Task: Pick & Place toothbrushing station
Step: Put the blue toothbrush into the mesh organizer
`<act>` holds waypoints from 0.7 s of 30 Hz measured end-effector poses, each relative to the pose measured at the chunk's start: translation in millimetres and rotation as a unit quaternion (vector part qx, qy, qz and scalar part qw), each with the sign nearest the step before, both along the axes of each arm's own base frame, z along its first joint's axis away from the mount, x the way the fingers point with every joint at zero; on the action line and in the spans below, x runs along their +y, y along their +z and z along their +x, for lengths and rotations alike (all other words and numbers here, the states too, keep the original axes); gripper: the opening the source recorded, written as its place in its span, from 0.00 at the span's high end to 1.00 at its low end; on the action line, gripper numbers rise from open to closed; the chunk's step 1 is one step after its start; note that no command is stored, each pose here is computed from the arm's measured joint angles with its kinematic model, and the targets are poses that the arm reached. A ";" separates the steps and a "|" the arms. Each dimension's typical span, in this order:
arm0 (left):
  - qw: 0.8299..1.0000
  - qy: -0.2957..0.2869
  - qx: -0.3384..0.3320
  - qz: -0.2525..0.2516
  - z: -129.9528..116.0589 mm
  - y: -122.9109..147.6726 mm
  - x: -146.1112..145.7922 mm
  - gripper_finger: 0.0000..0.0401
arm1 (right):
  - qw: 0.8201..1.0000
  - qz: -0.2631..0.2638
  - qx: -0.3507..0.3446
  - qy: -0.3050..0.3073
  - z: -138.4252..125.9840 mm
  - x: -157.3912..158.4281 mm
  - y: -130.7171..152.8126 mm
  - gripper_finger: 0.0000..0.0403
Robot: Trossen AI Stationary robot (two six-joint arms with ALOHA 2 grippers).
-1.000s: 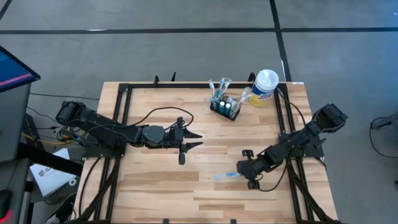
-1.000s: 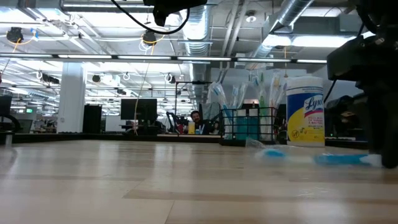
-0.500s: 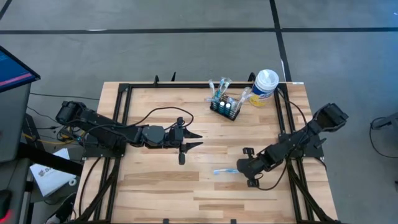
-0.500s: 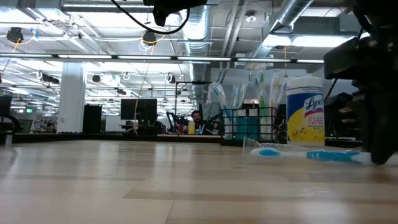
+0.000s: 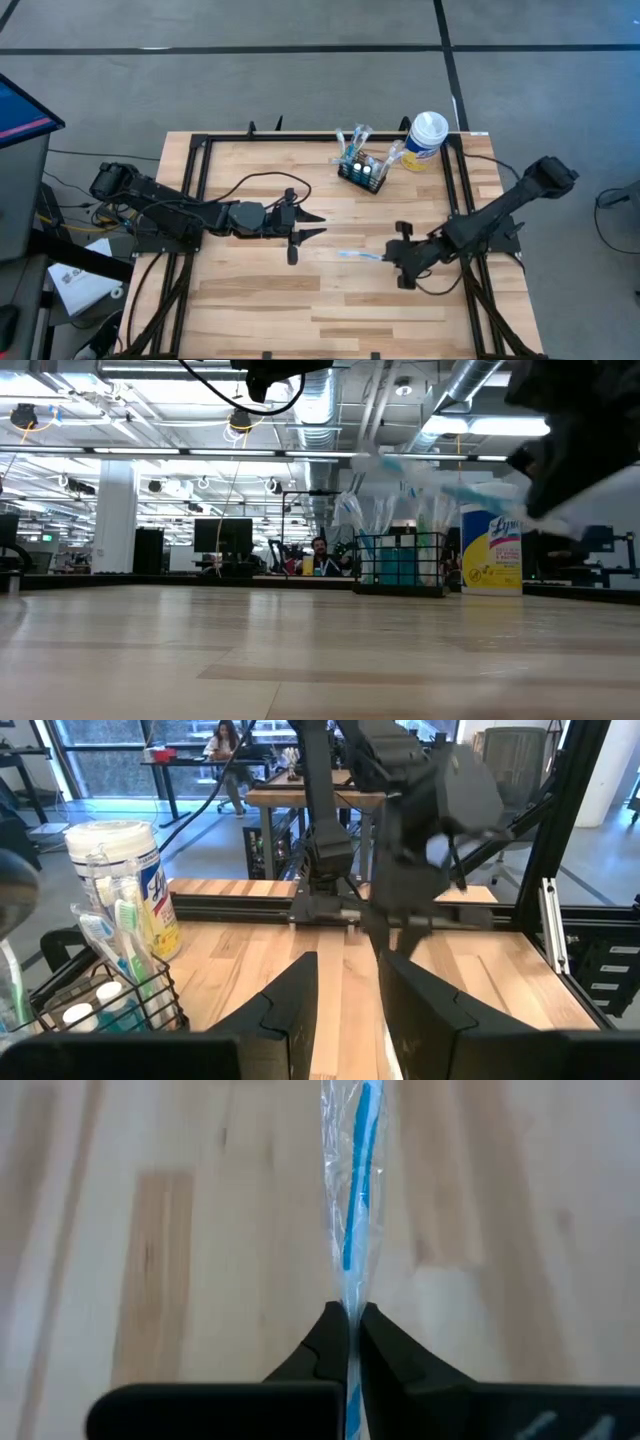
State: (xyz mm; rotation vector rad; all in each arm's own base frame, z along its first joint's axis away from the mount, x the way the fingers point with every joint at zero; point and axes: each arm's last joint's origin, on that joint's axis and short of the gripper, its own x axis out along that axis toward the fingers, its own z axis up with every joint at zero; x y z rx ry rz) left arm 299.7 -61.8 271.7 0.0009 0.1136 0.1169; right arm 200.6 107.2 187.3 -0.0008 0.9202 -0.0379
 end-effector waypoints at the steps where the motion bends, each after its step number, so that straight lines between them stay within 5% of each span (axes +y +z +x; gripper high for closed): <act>1: 1.000 0.000 0.000 0.000 0.0 0.0 0.0 0.74 | 1.000 -0.003 -0.014 -0.003 -1.3 -1.8 4.9 1.00; 9: 1.000 0.000 -0.001 0.000 0.0 0.2 0.0 0.74 | 0.989 -0.042 -0.130 -0.058 -13.5 -17.9 40.6 0.99; 21: 1.000 0.001 -0.020 -0.005 0.5 4.0 0.4 0.74 | 0.970 -0.057 -0.231 -0.038 -9.1 -22.5 66.6 1.00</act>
